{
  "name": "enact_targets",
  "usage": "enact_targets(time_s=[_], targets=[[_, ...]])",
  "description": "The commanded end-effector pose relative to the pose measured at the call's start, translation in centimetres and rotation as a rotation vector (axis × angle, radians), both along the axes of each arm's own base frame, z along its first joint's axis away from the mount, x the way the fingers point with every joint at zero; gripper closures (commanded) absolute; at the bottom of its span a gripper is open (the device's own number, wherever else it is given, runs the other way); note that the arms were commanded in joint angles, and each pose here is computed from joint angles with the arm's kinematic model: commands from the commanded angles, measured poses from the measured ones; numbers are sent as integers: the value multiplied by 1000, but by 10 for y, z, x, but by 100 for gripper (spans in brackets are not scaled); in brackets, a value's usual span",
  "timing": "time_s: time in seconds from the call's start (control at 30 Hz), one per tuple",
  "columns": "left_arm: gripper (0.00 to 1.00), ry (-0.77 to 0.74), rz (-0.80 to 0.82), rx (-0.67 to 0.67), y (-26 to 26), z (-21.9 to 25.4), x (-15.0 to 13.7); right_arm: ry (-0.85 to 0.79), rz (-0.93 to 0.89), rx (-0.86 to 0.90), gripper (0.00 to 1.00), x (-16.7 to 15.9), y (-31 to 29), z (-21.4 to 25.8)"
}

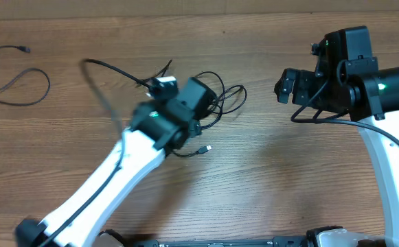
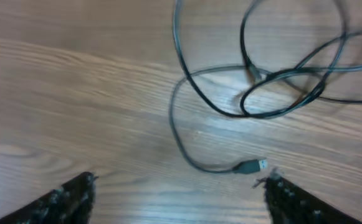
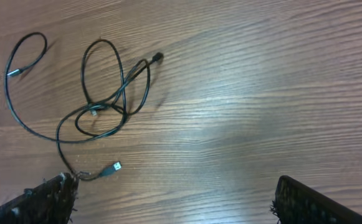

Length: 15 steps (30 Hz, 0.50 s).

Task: Untangle cables

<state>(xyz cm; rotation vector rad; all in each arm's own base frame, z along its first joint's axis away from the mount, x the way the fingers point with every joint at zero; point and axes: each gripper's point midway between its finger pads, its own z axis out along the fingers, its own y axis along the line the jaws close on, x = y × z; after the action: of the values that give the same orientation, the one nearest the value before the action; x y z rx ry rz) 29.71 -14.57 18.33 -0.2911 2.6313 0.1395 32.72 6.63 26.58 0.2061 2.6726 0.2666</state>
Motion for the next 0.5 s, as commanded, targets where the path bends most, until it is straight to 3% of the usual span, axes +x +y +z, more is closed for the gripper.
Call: enact_targets(time_s=[0.0, 0.1, 0.3, 0.47], targets=[[25, 78, 15, 10, -5, -42, -1, -24, -14, -22, 0, 5, -5, 3], [29, 133, -30, 69, -8, -71, 4, -46, -15, -19, 0, 10, -4, 5], [25, 216, -41, 114, -23, -137, 19, -88, -21, -22, 0, 19, -5, 10], [18, 193, -46, 99, -36, -167, 36, -121, -25, -23, 0, 26, -5, 15]])
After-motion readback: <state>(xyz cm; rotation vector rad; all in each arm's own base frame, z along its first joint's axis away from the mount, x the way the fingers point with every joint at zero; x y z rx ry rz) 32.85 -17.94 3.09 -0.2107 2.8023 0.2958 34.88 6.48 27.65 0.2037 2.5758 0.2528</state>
